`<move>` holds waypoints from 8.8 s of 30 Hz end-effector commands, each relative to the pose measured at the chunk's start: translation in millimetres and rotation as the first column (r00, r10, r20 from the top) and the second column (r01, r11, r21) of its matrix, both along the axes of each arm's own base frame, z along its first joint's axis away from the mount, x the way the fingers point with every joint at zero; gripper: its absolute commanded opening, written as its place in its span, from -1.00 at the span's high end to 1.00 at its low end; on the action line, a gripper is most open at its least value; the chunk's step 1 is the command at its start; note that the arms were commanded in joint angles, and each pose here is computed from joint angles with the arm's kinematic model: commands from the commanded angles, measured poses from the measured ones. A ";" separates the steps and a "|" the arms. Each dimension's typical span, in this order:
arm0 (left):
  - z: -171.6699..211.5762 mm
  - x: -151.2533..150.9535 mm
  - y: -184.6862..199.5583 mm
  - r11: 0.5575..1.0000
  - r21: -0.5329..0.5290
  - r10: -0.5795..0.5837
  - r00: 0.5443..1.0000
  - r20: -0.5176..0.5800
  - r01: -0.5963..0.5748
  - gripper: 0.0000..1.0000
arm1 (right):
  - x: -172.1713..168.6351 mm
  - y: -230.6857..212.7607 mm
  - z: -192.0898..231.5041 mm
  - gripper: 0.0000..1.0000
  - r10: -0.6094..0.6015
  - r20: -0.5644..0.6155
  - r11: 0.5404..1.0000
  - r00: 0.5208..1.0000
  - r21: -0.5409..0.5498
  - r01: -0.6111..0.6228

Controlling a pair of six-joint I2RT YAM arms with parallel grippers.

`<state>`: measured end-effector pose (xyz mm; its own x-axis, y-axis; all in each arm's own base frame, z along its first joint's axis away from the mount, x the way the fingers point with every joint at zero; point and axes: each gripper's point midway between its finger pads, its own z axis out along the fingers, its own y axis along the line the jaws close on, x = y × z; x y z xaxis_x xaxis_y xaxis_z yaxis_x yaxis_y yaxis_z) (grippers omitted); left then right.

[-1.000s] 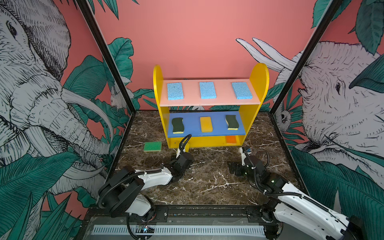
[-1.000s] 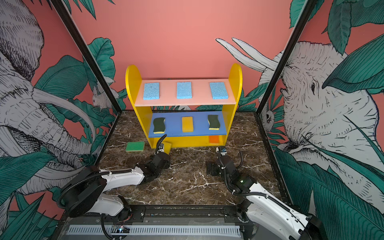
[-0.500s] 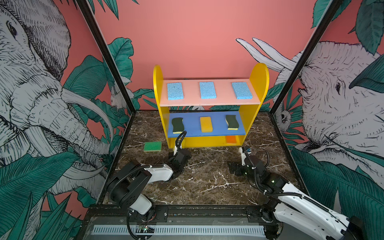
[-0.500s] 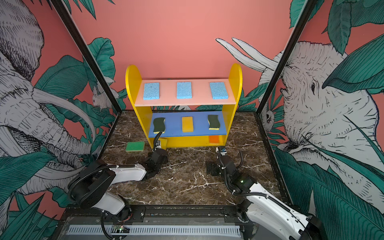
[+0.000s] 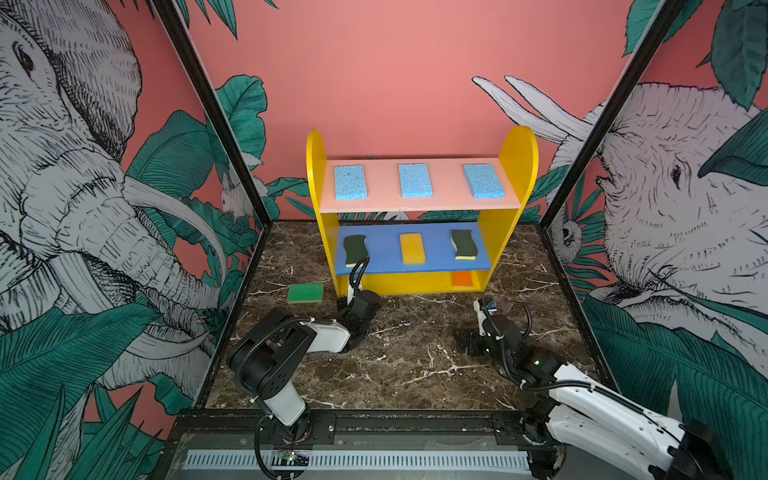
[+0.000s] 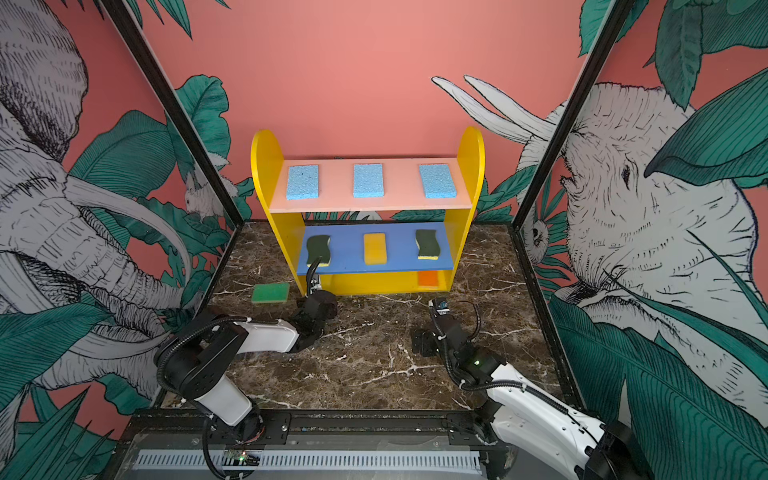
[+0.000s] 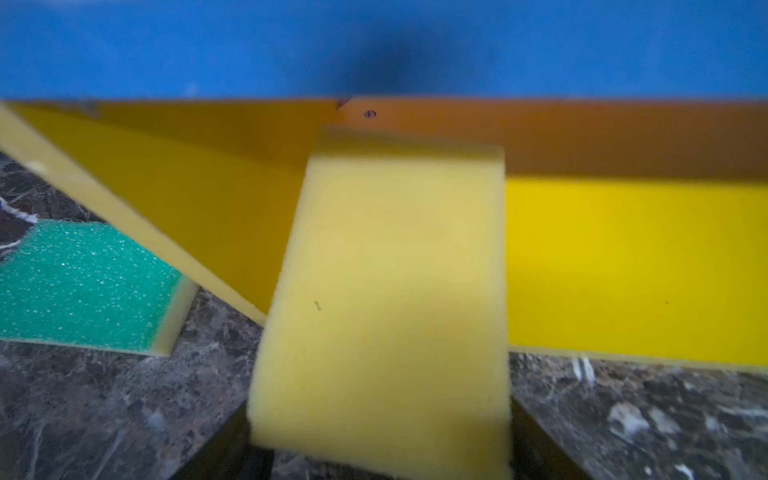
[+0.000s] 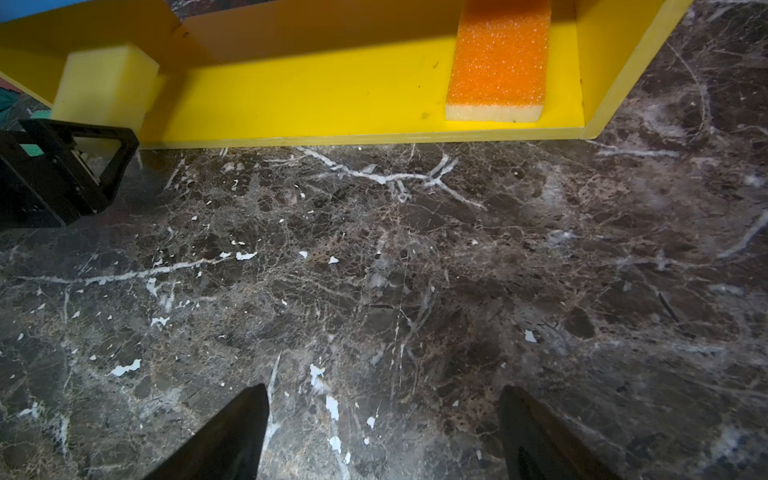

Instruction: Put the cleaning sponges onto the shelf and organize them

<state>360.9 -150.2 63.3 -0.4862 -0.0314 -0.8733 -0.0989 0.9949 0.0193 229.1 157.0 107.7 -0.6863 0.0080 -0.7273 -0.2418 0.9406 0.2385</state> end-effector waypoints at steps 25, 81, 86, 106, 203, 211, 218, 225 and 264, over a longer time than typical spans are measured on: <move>-3.3 24.4 3.3 0.993 -0.078 0.101 0.990 0.095 -0.094 -0.48 | -0.1 11.4 -0.6 -0.75 0.019 0.022 0.997 1.000 0.080 -0.021; 11.8 32.9 8.8 0.979 0.000 0.202 0.976 0.086 -0.202 -0.63 | -10.6 10.7 -1.4 -0.76 0.038 0.036 0.990 0.999 0.137 -0.043; 33.5 18.4 8.8 0.982 0.029 0.184 0.975 0.123 -0.189 -0.63 | -12.4 10.6 -1.9 -0.75 0.040 0.036 0.989 0.999 0.144 -0.045; 7.8 -41.6 22.1 0.987 -0.126 0.101 0.994 0.038 -0.096 0.40 | -12.7 7.1 0.3 -0.74 0.034 0.073 0.988 0.997 0.150 -0.044; 27.8 47.3 35.7 0.986 0.039 0.159 0.981 0.108 -0.164 1.00 | -6.2 17.7 -30.9 -0.70 0.103 0.032 0.994 0.994 0.041 -0.104; 19.3 42.0 37.7 0.985 0.025 0.168 0.981 0.093 -0.171 1.00 | -7.9 16.9 -37.0 -0.70 0.105 0.027 0.994 0.994 0.040 -0.106; 25.0 38.0 31.2 0.992 0.026 0.120 0.986 0.112 -0.123 1.00 | -8.7 16.6 -40.7 -0.70 0.107 0.023 0.993 0.994 0.038 -0.108; 20.7 19.5 24.7 0.999 -0.018 0.029 0.992 0.123 -0.027 1.00 | -9.0 16.2 -45.5 -0.70 0.117 0.036 0.993 0.992 0.029 -0.118; 116.6 -66.3 127.2 0.847 -0.516 0.088 0.991 -0.103 -0.129 0.90 | 41.2 274.0 -3.4 -0.06 0.422 0.232 0.838 0.876 0.270 -0.475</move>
<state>298.6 -19.8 186.0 -0.4565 -0.4654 -0.7583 -0.2277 0.8850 -0.4060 261.2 412.1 88.7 -0.5565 -0.1162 -0.8227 -0.6868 0.6215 0.3768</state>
